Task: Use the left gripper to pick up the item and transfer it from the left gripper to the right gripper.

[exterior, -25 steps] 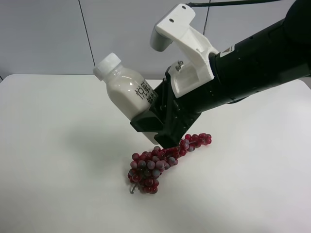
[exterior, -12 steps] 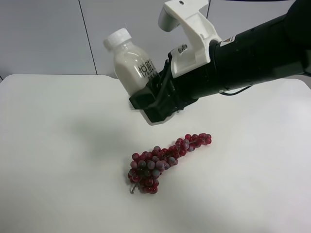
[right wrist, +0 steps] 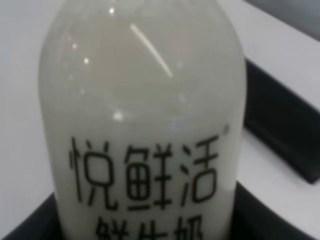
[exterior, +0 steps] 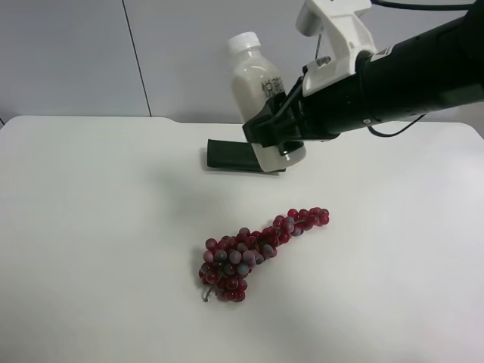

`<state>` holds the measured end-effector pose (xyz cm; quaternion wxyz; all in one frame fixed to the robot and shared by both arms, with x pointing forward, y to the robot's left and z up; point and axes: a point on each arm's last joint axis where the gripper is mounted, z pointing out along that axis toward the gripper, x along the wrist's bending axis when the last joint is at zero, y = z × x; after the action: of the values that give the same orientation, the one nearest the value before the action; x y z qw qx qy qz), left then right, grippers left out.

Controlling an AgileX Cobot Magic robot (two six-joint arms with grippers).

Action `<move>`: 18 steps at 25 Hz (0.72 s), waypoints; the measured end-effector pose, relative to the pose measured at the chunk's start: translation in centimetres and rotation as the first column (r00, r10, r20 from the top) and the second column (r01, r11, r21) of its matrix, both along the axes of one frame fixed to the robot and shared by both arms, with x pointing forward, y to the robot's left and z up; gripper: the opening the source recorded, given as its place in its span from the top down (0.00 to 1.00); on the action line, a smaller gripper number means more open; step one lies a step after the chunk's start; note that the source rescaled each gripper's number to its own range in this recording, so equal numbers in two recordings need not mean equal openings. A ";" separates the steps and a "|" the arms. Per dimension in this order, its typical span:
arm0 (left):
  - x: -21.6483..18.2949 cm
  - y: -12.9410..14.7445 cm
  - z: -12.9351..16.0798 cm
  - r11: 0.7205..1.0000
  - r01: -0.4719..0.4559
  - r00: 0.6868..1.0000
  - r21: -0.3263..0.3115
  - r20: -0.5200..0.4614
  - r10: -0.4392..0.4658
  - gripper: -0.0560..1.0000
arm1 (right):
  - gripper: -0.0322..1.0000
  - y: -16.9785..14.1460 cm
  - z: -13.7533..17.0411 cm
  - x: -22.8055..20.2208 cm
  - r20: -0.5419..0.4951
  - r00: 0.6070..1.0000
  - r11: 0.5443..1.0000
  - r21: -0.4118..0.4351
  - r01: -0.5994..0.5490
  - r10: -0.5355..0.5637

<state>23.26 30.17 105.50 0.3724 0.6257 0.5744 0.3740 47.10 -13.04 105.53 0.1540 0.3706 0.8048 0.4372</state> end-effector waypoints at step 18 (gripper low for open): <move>0.0 0.0 0.0 1.000 0.000 1.000 0.000 0.002 0.000 0.00 | 0.97 -8.0 -0.3 3.9 0.010 0.963 0.961 -0.057 0.269 -0.269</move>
<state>23.27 30.17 105.51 0.3731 0.6253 0.5740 0.3747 51.00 -21.00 105.28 0.2235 0.4716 0.7591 0.3891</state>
